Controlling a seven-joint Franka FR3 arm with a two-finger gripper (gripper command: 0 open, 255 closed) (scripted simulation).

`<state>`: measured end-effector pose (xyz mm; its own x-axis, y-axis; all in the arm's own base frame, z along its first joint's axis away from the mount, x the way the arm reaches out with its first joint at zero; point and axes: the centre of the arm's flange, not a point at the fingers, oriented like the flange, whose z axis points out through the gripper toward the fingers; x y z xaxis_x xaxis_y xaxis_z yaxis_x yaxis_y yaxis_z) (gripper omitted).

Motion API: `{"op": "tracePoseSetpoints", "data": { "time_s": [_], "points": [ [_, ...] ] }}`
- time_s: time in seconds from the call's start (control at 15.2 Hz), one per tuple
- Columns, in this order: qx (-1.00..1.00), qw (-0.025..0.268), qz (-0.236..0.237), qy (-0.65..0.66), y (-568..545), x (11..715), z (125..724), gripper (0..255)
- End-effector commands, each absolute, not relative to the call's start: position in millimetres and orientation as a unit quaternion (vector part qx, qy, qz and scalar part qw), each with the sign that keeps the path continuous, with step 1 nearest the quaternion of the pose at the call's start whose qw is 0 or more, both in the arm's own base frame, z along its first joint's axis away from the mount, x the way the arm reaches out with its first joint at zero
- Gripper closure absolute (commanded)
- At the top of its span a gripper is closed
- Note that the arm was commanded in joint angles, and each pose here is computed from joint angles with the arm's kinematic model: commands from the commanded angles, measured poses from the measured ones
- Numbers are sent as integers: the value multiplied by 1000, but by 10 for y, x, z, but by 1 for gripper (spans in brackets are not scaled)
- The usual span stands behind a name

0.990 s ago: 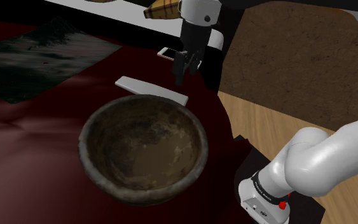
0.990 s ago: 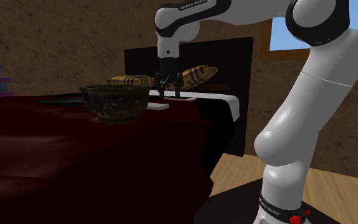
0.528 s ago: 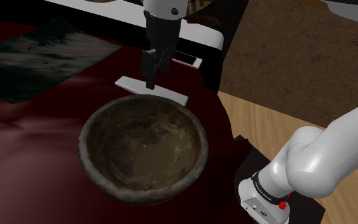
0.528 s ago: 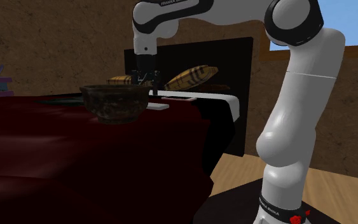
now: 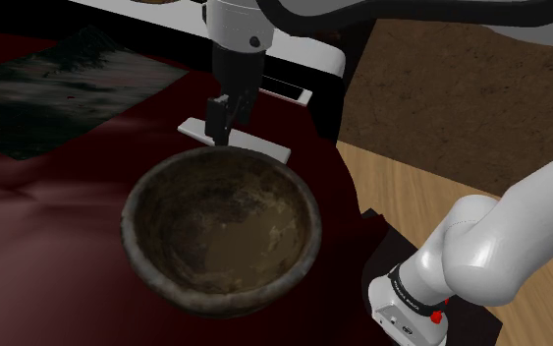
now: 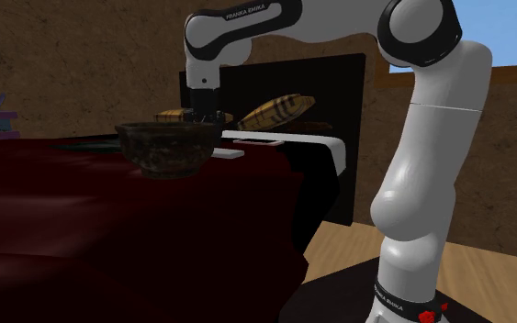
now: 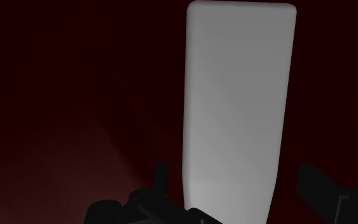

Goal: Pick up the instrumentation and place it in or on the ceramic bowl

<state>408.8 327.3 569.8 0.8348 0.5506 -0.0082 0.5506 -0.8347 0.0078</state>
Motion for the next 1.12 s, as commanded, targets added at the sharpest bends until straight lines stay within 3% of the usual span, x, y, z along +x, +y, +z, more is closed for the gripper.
{"op": "tracePoseSetpoints", "data": {
  "time_s": [0.0,0.46,0.53,1.06],
  "points": [
    [958,5,-3,287,3275,4095,5603,0],
    [958,5,-3,287,3275,4094,5604,0],
    [958,5,-3,287,3275,4094,5604,255],
    [958,5,-3,287,3275,4094,5603,255]
  ]
}}
